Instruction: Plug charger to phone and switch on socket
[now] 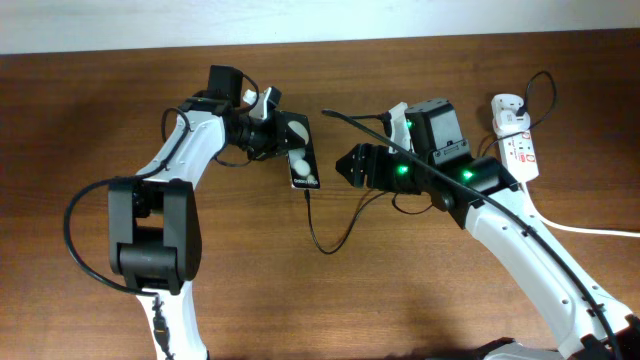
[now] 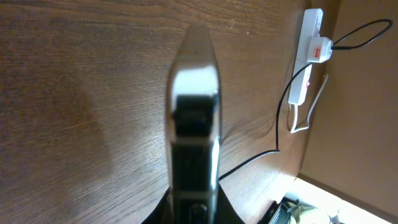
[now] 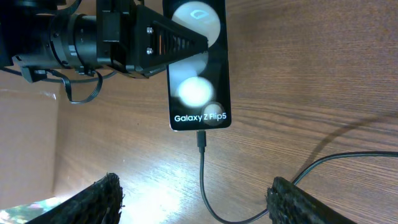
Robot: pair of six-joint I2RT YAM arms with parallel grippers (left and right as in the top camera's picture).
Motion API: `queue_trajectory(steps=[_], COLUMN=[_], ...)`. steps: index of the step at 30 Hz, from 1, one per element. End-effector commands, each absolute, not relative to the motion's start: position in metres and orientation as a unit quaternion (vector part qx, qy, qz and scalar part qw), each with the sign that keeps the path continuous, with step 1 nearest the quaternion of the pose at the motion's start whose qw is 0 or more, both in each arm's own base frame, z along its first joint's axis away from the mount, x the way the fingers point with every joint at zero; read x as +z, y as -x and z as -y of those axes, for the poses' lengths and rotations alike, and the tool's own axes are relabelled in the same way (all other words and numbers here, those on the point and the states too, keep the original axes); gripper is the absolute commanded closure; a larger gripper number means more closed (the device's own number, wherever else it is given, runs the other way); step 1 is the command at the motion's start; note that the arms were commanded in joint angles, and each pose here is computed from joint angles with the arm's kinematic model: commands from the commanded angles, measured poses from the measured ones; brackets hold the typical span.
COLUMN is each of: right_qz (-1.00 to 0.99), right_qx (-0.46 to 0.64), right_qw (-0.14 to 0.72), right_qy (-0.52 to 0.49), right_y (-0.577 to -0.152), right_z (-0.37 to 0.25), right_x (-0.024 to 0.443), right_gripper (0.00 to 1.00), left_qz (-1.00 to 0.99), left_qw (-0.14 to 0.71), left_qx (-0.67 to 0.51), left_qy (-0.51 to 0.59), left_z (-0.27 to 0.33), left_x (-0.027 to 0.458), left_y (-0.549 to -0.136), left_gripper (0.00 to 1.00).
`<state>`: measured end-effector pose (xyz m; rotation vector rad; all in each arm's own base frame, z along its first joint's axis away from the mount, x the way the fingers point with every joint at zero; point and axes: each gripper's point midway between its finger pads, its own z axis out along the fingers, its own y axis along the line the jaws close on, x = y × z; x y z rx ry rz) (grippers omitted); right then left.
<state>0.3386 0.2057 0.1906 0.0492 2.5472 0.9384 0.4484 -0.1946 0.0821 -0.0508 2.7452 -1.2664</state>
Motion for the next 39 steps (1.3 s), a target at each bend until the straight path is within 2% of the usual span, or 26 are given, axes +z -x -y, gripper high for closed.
queue_trajectory(steps=[1,39], right_qz=[-0.917,-0.917], right_qx=[0.331,0.331], right_qw=[0.222,0.222], right_qy=[-0.016,-0.016], right_y=[-0.343,-0.343], right_z=[-0.203,-0.203], right_x=[0.193,0.193], right_gripper=[0.2,0.19], left_qz=[-0.904,-0.918], left_qw=[0.06,0.016], left_qx=[-0.423,-0.395], left_qy=[0.006,0.023], left_z=[0.197,0.196], left_x=[0.086,0.074], left_y=[-0.445,-0.425], left_gripper=[1.0,1.0])
